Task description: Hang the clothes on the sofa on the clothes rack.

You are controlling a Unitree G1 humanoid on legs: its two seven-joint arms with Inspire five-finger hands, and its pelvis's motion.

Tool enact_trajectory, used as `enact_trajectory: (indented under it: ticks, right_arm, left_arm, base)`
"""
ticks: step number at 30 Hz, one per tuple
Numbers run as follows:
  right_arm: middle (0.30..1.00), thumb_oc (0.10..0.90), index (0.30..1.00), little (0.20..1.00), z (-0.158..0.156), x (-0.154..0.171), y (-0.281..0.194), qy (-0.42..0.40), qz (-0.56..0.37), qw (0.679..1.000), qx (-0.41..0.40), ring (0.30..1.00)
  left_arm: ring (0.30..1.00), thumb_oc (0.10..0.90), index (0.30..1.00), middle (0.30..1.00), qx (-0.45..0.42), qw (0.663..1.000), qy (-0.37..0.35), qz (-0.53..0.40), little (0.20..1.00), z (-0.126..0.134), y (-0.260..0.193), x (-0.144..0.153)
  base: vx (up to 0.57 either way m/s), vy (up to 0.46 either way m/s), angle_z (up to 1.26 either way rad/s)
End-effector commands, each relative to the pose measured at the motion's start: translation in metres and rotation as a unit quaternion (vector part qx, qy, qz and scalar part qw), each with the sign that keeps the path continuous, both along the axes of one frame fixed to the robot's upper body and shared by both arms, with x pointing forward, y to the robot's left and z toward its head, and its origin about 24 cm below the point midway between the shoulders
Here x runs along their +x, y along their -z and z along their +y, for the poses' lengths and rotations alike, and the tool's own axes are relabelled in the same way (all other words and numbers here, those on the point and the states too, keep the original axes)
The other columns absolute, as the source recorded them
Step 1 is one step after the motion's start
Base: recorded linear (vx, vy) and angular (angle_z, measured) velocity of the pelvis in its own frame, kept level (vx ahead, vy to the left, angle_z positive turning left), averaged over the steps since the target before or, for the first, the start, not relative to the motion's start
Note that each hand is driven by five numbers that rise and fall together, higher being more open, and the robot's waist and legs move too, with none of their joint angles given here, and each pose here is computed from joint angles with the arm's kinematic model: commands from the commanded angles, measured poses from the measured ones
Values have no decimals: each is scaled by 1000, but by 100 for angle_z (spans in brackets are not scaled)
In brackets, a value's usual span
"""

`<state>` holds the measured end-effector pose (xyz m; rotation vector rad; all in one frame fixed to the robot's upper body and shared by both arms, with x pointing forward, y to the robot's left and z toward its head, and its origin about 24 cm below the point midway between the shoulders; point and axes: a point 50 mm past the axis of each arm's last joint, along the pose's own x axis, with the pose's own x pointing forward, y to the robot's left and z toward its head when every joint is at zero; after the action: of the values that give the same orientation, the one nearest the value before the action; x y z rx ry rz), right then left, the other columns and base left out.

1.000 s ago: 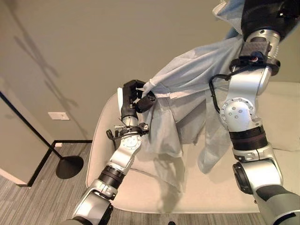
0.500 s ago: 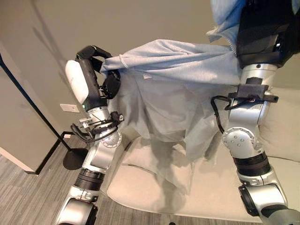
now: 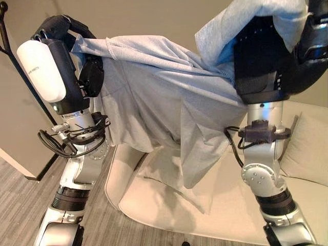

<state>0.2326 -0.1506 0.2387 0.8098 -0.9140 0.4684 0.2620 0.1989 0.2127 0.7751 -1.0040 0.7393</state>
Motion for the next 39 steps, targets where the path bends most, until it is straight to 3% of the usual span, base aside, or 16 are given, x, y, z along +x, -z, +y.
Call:
enact_trajectory:
  ticks: [1, 3, 7, 10, 16, 26, 31, 34, 39]
  right_arm:
    - [300, 400, 300, 300, -21, -2, -29, 78, -81, 993, 32, 300]
    - [300, 400, 300, 300, -18, -3, -32, 63, -89, 993, 48, 300]
    - [300, 400, 300, 300, -14, -2, -41, 66, -101, 992, 24, 300]
    - [300, 400, 300, 300, -4, 4, -43, 40, -94, 994, 29, 300]
    - [300, 400, 300, 300, -5, 7, -28, 38, -56, 997, 24, 300]
    - [300, 400, 300, 300, -20, 9, -19, 77, -31, 997, 0, 300]
    - [300, 400, 300, 300, -31, 7, -8, 112, -7, 993, 21, 300]
    - [300, 400, 300, 300, -40, 2, 3, 145, 12, 989, 15, 300]
    - [300, 400, 300, 300, -22, 9, 3, 99, 12, 994, 55, 300]
  left_arm:
    - [300, 400, 300, 300, -20, 994, -34, -104, 300, 32, -45, -12]
    - [300, 400, 300, 300, -25, 992, 29, -117, 300, 16, -49, -16]
    - [300, 400, 300, 300, -22, 988, 72, -136, 300, 6, -57, -23]
    - [300, 400, 300, 300, -23, 988, 67, -138, 300, 8, -55, -28]
    - [300, 400, 300, 300, -64, 994, 71, -53, 300, 22, -19, -36]
    - [300, 400, 300, 300, -83, 990, 116, -18, 300, 8, -7, -25]
    - [300, 400, 300, 300, -106, 987, 117, -34, 300, 13, -6, -30]
    - [300, 400, 300, 300, -78, 984, 156, -18, 300, -1, -7, -28]
    - [300, 400, 300, 300, -58, 989, 133, -33, 300, 1, -14, -27]
  base:
    - [-372, 251, 21]
    - [-403, 275, 3]
    - [-332, 104, 20]
    - [-306, -50, -36]
    - [-260, -116, -43]
    - [-112, 136, 25]
    - [130, 456, 11]
    - [181, 742, 49]
    - [33, 473, 12]
